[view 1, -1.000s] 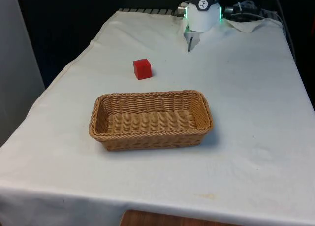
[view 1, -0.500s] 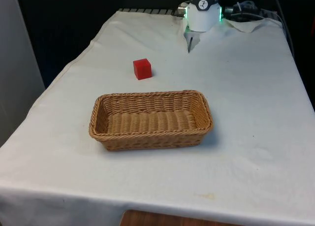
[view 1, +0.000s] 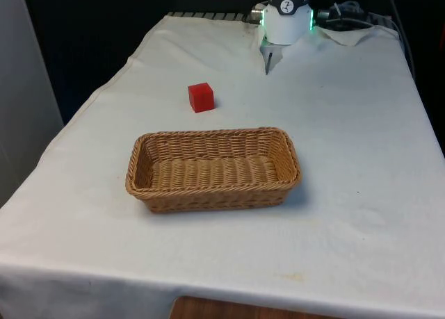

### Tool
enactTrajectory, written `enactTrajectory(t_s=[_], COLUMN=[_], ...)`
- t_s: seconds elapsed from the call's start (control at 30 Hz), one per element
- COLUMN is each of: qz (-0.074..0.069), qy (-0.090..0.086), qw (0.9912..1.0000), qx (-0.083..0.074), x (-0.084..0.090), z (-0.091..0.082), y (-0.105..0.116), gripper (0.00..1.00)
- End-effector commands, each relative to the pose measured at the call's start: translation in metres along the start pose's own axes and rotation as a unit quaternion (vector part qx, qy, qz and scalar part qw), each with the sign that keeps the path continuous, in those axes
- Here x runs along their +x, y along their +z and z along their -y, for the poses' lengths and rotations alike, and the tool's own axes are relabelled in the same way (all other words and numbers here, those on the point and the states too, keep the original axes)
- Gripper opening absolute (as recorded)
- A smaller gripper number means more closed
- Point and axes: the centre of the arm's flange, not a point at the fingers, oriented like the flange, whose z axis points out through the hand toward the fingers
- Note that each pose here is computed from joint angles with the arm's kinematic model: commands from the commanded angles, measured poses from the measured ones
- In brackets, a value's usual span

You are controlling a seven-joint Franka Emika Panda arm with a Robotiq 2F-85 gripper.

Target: Pick up the cube and place it into the basket.

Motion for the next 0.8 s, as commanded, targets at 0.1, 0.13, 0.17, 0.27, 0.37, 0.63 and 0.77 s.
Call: enactTrajectory(t_s=[0.1, 0.13, 0.17, 0.27, 0.37, 0.63, 0.77], qz=[-0.008, -0.007, -0.003, -0.007, -0.004, -0.002, -0.003], qy=[-0.012, -0.014, -0.012, -0.021, -0.025, -0.038, -0.043], qw=[0.99987, 0.99984, 0.99992, 0.99972, 0.99965, 0.99926, 0.99906], qx=[-0.008, -0.008, -0.004, -0.009, -0.008, -0.007, -0.007], x=[-0.003, -0.004, -0.002, -0.007, -0.012, -0.022, -0.024], z=[-0.010, -0.012, -0.011, -0.018, -0.022, -0.035, -0.041], y=[0.004, 0.005, 0.004, 0.010, 0.014, 0.029, 0.031], gripper=[1.00, 1.00, 1.00, 1.00, 1.00, 1.00, 1.00])
